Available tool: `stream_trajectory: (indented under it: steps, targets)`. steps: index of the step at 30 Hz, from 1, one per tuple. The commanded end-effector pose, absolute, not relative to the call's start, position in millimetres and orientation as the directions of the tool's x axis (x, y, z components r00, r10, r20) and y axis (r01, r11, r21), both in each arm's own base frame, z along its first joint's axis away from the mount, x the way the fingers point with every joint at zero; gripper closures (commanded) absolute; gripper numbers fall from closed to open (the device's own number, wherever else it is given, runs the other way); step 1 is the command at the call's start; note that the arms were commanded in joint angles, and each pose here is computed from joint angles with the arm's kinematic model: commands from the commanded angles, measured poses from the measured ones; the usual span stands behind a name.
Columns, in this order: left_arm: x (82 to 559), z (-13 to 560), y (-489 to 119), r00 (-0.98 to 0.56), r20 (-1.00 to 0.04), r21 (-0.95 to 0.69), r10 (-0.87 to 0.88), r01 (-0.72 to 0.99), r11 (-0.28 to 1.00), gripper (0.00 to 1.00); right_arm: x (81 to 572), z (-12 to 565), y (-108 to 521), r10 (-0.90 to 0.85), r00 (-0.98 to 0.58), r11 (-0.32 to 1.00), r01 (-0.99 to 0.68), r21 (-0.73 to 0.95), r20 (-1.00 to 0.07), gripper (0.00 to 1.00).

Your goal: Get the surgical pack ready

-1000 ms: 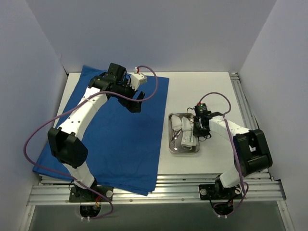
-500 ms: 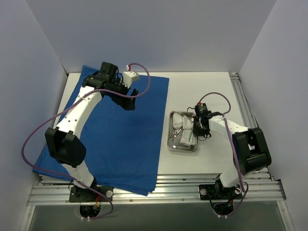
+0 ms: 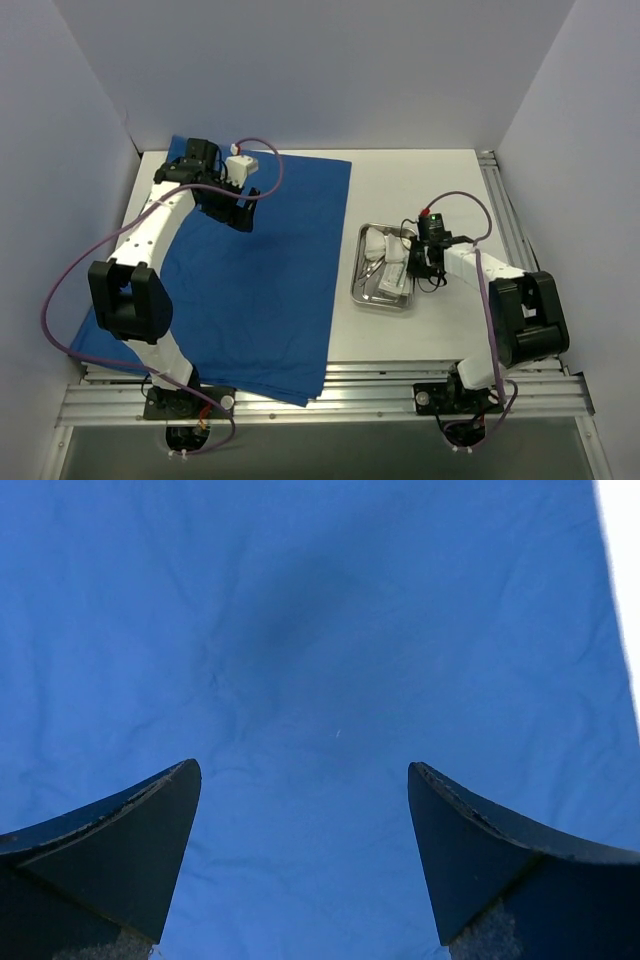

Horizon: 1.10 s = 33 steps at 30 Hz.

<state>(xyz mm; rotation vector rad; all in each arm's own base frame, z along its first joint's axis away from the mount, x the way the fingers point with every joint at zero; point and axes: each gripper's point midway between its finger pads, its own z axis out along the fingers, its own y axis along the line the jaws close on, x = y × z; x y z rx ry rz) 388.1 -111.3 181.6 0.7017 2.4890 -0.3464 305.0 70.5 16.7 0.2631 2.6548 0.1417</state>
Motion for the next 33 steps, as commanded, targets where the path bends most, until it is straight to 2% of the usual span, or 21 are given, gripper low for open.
stream_trajectory:
  steps: [1, 10, 16, 23, 33]
  targets:
    - [400, 171, -98, -0.728, -0.558, -0.049, 0.398, 0.507, 0.86, 0.06, 329, 44, 76, 0.235, -0.816, 0.967, 0.142, 0.21, -0.528, 1.0]
    - [399, 150, -76, -0.771, -0.517, -0.065, 0.371, 0.468, 0.881, 0.06, 355, 68, 92, 0.246, -0.784, 0.954, 0.09, 0.287, -0.57, 1.0]
    - [401, 141, -69, -0.782, -0.518, -0.078, 0.347, 0.448, 0.891, 0.06, 372, 70, 103, 0.224, -0.797, 0.96, 0.081, 0.269, -0.561, 1.0]
    - [400, 139, -63, -0.792, -0.517, -0.098, 0.325, 0.432, 0.897, 0.06, 401, 66, 168, 0.117, -0.827, 0.967, -0.032, 0.254, -0.55, 1.0]
    - [400, 134, -54, -0.805, -0.507, -0.102, 0.308, 0.411, 0.906, 0.04, 411, 45, 276, -0.099, -0.845, 0.947, -0.242, 0.21, -0.525, 1.0]
